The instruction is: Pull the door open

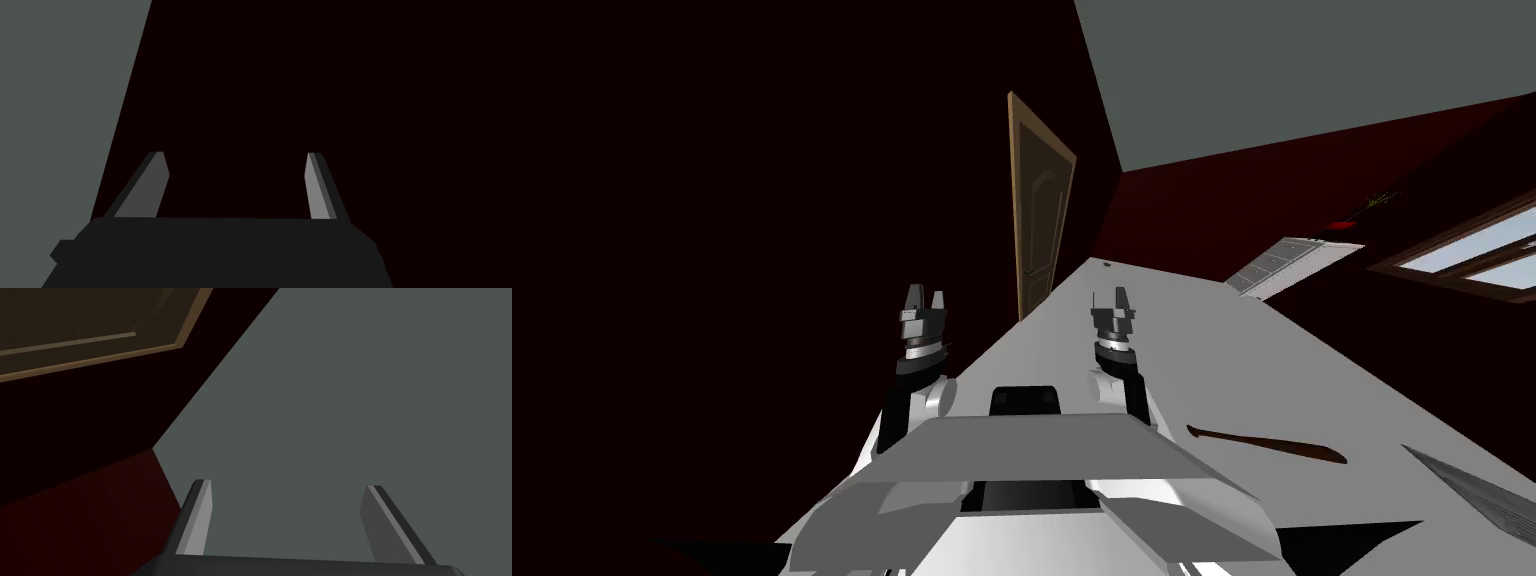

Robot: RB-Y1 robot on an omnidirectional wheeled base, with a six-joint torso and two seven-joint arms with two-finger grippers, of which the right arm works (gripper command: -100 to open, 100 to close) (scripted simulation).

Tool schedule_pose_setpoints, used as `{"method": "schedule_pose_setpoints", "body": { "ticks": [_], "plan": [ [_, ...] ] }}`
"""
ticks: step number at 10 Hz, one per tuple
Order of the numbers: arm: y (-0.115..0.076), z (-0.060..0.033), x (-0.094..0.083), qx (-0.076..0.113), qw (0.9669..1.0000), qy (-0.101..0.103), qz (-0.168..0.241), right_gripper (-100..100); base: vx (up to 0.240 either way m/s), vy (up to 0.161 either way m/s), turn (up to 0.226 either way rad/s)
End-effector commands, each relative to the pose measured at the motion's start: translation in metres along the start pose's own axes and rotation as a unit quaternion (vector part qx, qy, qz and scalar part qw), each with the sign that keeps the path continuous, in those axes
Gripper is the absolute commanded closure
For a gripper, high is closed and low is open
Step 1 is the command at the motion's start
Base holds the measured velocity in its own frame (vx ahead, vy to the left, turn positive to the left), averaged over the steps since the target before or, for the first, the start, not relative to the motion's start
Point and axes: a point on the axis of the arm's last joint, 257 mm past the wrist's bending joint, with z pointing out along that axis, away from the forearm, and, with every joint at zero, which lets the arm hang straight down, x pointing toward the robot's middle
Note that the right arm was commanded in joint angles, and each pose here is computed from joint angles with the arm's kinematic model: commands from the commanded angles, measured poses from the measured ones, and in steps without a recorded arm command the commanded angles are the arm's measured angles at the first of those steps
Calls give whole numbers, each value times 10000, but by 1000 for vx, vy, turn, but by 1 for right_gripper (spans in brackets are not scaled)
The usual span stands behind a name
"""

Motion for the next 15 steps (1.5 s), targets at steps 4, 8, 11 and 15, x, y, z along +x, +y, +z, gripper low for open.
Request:
{"method": "schedule_pose_setpoints", "body": {
  "ticks": [4,8,11,15],
  "plan": [
    [-263,-50,68,202,9996,134,132,-100,92,-31,85],
    [-659,-147,164,521,9976,324,308,-100,121,-47,122],
    [-930,-228,221,748,9953,451,408,-100,139,-65,138],
    [-1222,-329,273,1004,9920,586,495,-100,95,-64,105]
  ]
}}
